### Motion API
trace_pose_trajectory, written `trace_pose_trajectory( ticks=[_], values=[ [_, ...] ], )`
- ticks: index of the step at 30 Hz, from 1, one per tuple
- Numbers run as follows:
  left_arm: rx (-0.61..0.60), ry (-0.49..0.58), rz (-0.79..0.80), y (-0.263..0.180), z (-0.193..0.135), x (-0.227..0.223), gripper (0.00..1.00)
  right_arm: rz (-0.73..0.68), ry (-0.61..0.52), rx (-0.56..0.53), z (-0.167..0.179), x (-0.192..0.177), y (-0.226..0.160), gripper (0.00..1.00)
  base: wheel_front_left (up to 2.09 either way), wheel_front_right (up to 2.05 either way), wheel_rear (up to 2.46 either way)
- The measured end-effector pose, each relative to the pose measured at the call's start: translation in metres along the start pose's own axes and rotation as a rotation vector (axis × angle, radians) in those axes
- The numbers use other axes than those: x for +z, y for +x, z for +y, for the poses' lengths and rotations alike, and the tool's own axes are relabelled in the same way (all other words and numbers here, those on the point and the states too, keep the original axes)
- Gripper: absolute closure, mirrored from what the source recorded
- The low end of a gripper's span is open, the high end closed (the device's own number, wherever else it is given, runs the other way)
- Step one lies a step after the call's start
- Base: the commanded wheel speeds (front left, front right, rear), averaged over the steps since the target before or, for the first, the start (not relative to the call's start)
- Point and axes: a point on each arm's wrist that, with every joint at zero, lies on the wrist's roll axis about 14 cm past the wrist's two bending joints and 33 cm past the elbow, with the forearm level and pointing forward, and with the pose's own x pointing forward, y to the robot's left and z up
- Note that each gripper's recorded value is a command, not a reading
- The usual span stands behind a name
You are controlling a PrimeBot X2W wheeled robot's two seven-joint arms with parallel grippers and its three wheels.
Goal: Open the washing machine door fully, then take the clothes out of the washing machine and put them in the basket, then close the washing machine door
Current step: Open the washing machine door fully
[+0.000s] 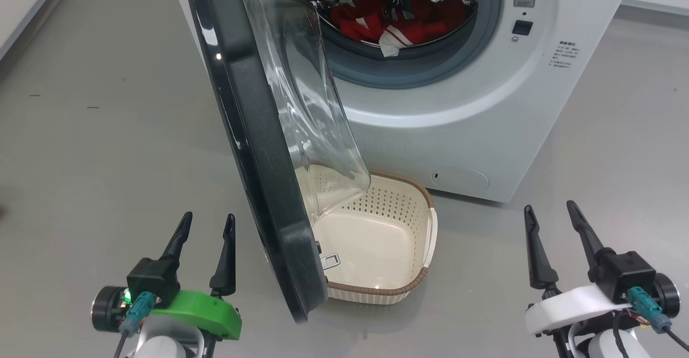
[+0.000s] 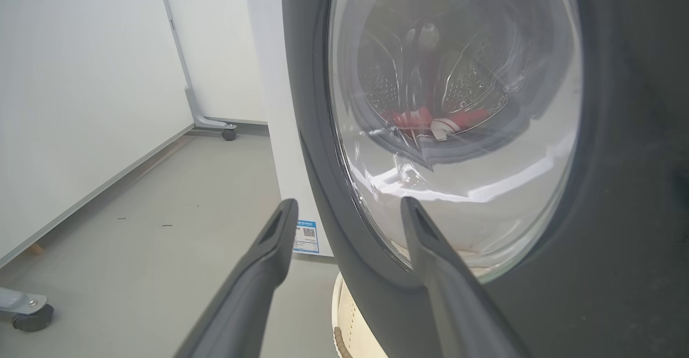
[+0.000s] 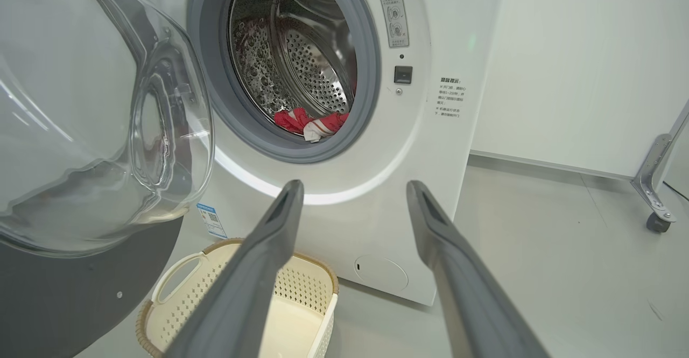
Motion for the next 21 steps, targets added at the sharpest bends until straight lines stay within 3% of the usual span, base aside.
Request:
trace_pose_trajectory(
  ticks=[21],
  values=[
    [0.014, -0.003, 0.013, -0.008, 0.003, -0.005, 0.0, 0.01, 0.022, 0.011, 0.01, -0.005, -0.01, 0.0, 0.0, 0.0, 0.0]
  ],
)
